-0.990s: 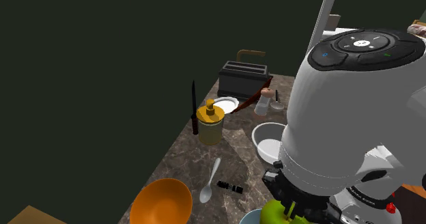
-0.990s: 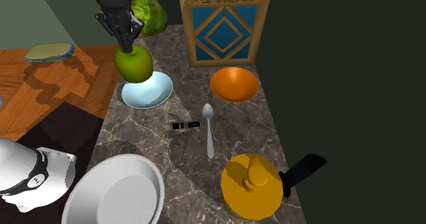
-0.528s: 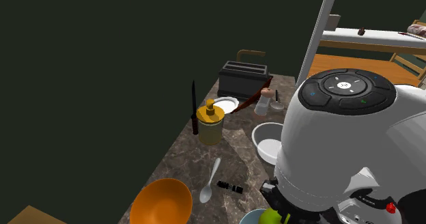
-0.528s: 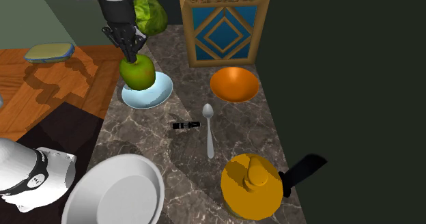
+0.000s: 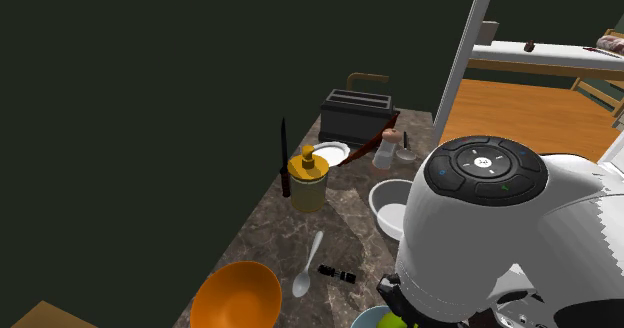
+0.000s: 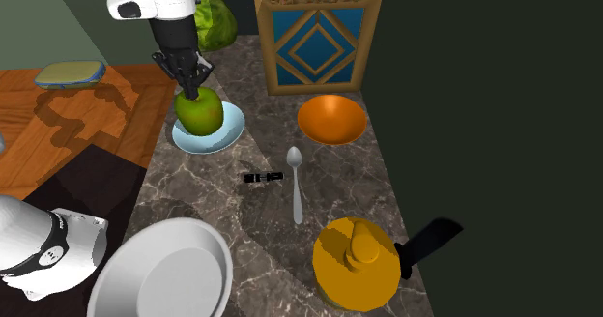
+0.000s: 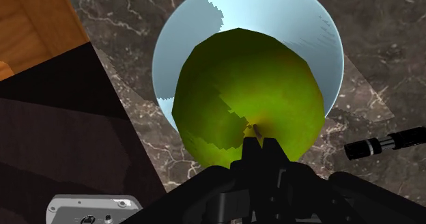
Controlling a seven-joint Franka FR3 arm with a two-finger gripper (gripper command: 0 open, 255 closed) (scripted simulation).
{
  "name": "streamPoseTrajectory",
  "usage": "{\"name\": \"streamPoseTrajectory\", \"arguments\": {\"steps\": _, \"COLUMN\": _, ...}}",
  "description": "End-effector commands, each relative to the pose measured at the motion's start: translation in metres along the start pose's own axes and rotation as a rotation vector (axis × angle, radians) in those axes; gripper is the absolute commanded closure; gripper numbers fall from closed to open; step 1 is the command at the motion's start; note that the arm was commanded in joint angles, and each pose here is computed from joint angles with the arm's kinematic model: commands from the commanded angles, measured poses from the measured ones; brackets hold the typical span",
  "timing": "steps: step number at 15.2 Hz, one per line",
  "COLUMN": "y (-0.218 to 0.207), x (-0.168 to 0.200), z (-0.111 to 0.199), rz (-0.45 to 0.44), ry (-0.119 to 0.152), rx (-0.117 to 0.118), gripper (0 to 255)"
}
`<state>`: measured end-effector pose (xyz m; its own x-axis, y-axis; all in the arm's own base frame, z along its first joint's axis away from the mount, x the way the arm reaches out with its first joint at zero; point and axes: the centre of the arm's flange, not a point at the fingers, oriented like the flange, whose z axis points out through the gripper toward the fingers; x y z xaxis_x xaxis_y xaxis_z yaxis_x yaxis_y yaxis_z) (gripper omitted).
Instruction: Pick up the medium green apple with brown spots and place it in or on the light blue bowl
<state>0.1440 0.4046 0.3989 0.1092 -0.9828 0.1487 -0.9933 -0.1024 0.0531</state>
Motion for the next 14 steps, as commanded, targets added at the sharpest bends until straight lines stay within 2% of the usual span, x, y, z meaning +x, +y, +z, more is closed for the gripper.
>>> {"name": "streamPoseTrajectory", "arguments": {"steps": 1, "y": 0.0, "x": 0.0, "z": 0.0, "rz": 0.0, "ry": 0.0, "rx": 0.0, "gripper": 255}}
{"name": "streamPoseTrajectory", "arguments": {"steps": 5, "y": 0.0, "x": 0.0, "z": 0.0, "rz": 0.0, "ry": 0.0, "rx": 0.0, "gripper": 255}}
{"name": "streamPoseTrajectory", "arguments": {"steps": 6, "y": 0.0, "x": 0.0, "z": 0.0, "rz": 0.0, "ry": 0.0, "rx": 0.0, "gripper": 0}}
{"name": "streamPoseTrajectory", "arguments": {"steps": 11, "y": 0.0, "x": 0.0, "z": 0.0, "rz": 0.0, "ry": 0.0, "rx": 0.0, "gripper": 0}}
{"name": "streamPoseTrajectory", "arguments": {"steps": 14, "y": 0.0, "x": 0.0, "z": -0.039, "rz": 0.0, "ry": 0.0, "rx": 0.0, "gripper": 0}}
